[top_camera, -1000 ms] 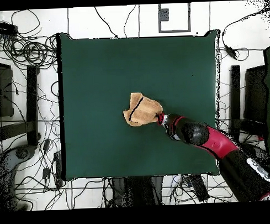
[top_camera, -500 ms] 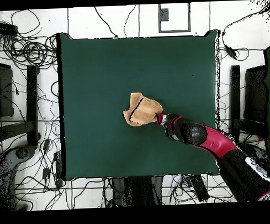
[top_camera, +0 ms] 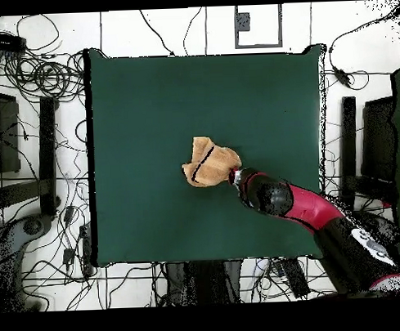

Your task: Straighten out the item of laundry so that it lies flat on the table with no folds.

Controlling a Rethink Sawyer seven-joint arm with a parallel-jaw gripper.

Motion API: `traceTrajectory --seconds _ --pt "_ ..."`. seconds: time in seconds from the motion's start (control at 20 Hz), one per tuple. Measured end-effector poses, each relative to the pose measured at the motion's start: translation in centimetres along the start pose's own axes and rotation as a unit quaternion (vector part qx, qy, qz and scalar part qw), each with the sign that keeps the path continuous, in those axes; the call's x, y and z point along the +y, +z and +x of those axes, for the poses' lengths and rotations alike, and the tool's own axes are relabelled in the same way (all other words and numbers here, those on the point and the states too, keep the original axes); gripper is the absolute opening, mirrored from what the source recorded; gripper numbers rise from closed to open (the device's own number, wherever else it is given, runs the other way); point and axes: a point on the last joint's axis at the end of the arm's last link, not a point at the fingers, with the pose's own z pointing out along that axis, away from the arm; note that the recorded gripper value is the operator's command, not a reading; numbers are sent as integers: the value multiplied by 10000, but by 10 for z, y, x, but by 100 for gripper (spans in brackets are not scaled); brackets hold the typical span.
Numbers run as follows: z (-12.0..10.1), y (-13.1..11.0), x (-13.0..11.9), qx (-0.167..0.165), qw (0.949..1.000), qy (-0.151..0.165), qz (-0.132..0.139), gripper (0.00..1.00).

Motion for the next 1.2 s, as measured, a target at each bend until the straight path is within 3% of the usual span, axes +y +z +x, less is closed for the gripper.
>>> traceTrajectory --seconds 0.25,0.4,0.6,1.2 --pt "2 2 10 -114 9989 -295 354 100" --pt "0 4 21 -149 9952 -695 669 100" --pt "-5 6 24 -186 9938 -822 720 100" --pt "-5 5 21 -232 9956 -673 603 100"
